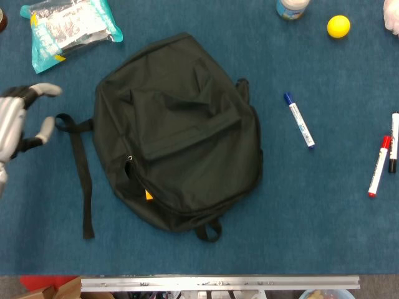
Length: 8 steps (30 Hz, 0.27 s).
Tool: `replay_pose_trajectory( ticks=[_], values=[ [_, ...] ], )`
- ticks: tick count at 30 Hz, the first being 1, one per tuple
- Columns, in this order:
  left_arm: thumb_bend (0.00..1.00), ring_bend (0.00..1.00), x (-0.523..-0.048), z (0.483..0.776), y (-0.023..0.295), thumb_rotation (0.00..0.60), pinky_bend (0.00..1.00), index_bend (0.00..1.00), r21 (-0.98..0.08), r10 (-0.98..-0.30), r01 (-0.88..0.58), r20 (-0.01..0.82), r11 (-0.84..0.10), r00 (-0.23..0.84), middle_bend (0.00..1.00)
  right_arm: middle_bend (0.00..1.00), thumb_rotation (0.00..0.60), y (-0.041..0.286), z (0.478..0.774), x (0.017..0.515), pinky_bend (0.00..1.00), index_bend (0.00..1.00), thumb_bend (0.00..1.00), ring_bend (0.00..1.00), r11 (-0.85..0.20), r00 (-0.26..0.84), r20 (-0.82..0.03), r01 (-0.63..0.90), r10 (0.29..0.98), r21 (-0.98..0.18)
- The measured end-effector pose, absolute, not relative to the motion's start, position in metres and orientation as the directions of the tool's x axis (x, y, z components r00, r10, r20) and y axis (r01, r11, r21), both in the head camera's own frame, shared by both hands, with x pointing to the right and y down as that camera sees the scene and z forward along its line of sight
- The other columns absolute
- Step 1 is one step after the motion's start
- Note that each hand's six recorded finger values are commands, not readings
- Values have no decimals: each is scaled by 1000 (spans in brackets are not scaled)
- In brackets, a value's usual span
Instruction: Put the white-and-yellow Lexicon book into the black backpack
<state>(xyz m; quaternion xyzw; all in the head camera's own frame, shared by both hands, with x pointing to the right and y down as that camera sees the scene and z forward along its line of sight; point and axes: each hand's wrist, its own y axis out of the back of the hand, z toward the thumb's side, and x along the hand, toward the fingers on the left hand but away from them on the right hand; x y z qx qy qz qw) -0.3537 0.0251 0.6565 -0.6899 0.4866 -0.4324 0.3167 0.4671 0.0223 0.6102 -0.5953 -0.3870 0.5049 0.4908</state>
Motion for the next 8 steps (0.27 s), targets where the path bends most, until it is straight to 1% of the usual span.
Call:
replay_pose_trajectory(
  ticks=[4, 8],
  values=[
    [406, 301, -374, 654, 42, 600, 279, 321, -876, -961, -397, 266, -275, 79, 357, 456, 600, 36, 607, 481, 437, 430, 325, 321, -216, 142, -219, -39, 965, -976],
    [407, 301, -392, 649, 60, 600, 279, 339, -899, -973, -378, 232, -220, 16, 364, 473, 600, 53, 602, 495, 437, 466, 330, 339, -215, 79, -220, -64, 972, -974]
  ],
)
